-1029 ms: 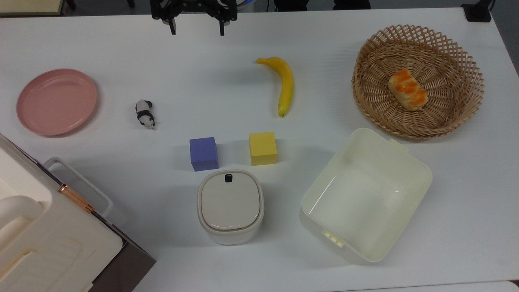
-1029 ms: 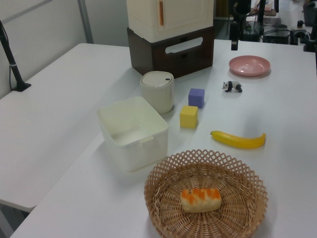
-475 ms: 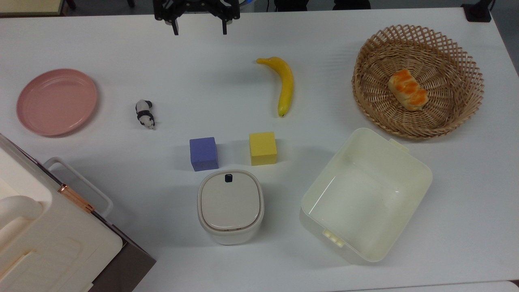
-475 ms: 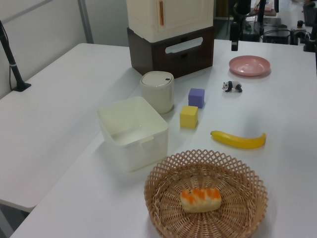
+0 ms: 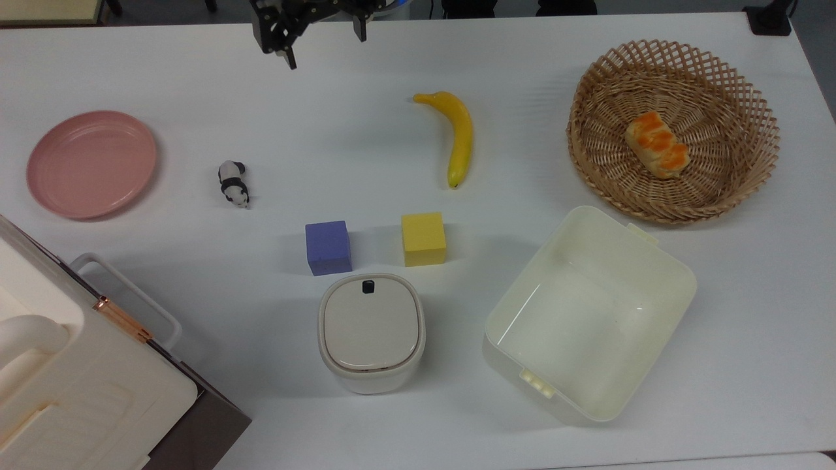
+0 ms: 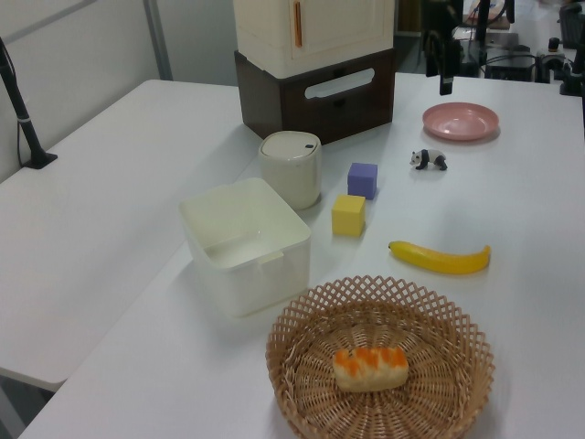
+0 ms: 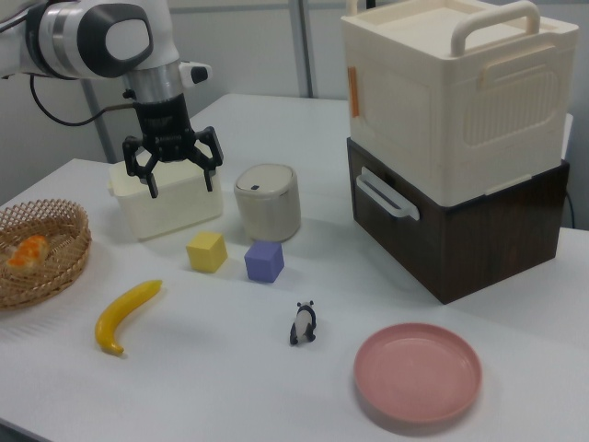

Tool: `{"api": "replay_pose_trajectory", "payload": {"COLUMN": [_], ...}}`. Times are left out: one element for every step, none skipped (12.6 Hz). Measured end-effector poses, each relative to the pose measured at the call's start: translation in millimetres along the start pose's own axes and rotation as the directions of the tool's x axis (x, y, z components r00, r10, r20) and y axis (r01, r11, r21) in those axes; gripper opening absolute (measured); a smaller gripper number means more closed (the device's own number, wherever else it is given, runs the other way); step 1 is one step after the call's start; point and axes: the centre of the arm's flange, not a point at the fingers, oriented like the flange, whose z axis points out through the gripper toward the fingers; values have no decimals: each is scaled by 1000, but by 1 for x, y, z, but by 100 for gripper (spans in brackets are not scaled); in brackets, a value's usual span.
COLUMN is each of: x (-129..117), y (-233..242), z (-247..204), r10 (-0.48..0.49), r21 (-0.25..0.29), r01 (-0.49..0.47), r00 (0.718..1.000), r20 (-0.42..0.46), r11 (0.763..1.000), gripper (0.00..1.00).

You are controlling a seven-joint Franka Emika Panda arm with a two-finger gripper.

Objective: Open the drawer
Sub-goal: 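Move the gripper toward the white handle of the brown drawer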

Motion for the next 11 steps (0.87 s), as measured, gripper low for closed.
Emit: {"api": "replay_pose_trajectory", "payload": {"x": [1, 2, 6, 16, 26, 35, 41, 44, 44, 44, 44], "y": [-1, -2, -2, 0, 5, 12, 22, 36, 51, 64, 76], "z": [0, 0, 0, -1, 0, 4, 9, 16, 28, 47, 68], "r10": [-89, -165, -220, -257, -279, -305, -337, -359, -387, -414, -437], "r21": [0, -1, -23, -81, -150, -216, -280, -343, -412, -474, -513], "r01": [89, 165, 219, 254, 269, 287, 308, 315, 324, 333, 350], "r00": [996, 986, 975, 966, 959, 951, 939, 930, 919, 907, 898], "r20": [0, 0, -15, -34, -48, -55, -61, -73, -78, -74, -55], "r11": [996, 986, 975, 964, 951, 933, 909, 885, 852, 815, 784], "gripper": [100, 100, 100, 100, 100, 100, 100, 100, 100, 100, 100]}}
